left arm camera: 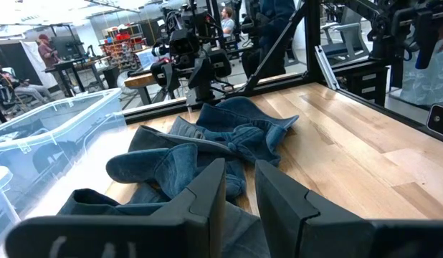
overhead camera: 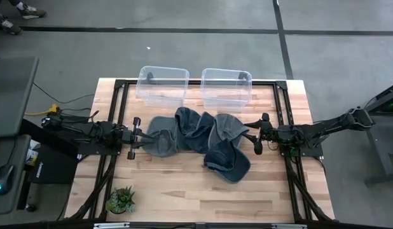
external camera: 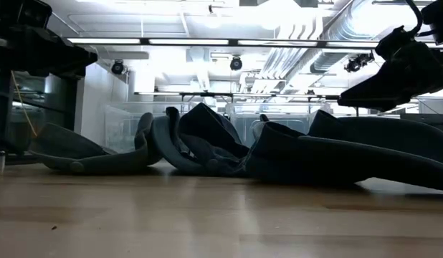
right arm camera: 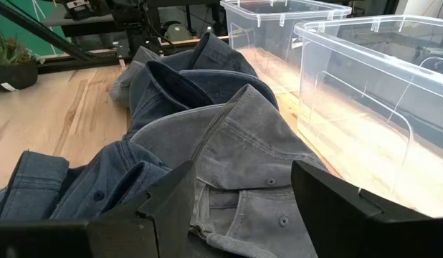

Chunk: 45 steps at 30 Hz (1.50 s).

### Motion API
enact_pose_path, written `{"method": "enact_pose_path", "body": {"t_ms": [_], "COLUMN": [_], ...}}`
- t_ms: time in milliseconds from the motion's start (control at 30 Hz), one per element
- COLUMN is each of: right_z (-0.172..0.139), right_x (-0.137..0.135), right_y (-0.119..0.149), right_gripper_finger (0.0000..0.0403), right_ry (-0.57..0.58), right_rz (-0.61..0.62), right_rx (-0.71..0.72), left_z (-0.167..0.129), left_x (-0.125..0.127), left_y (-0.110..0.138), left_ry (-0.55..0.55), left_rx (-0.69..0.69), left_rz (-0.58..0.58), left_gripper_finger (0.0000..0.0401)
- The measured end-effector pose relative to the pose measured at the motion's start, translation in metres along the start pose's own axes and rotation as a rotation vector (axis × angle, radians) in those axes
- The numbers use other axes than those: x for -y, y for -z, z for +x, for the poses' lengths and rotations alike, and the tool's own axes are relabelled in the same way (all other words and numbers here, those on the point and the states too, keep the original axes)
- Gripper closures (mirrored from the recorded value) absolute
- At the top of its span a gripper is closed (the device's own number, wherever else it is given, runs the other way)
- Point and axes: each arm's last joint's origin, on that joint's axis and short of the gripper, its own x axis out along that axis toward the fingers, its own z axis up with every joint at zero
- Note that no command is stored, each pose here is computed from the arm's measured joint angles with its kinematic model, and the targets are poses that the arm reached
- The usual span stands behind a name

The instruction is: Pick & Place hat

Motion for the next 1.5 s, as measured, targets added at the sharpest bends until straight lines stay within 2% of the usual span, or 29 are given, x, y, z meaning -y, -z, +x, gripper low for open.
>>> {"method": "enact_pose_path", "body": {"t_ms": [267, 500, 867, 1133, 1300, 1500], "right_z": [0.000, 0.000, -0.001, -0.002, -0.002, -0.003], "right_x": [0.000, -0.004, -0.009, -0.010, -0.012, -0.014], "right_y": [-0.001, -0.002, -0.004, -0.004, -0.005, -0.020], "right_gripper_finger": [0.0179, 0.0179, 0.0179, 0.0179, 0.0179, 0.0179], "right_ry": [0.013, -0.118, -0.290, -0.337, -0.393, -0.356], "right_rz": [-0.063, 0.147, 0.370, 0.381, 0.310, 0.310], "right_rx": [0.010, -0.002, -0.046, -0.066, -0.070, -0.131], "left_z": [0.000, 0.000, 0.000, 0.000, 0.000, 0.000], "left_x": [0.000, 0.000, 0.000, 0.000, 0.000, 0.000], "left_y": [0.000, 0.000, 0.000, 0.000, 0.000, 0.000], "left_ry": [0.000, 0.000, 0.000, 0.000, 0.000, 0.000], "left_rx": [0.000, 0.000, 0.000, 0.000, 0.000, 0.000], "left_rz": [0.000, 0.000, 0.000, 0.000, 0.000, 0.000], "left_gripper_finger": [0.0327, 0.0327, 0.0327, 0.0327, 0.0327, 0.0327]}}
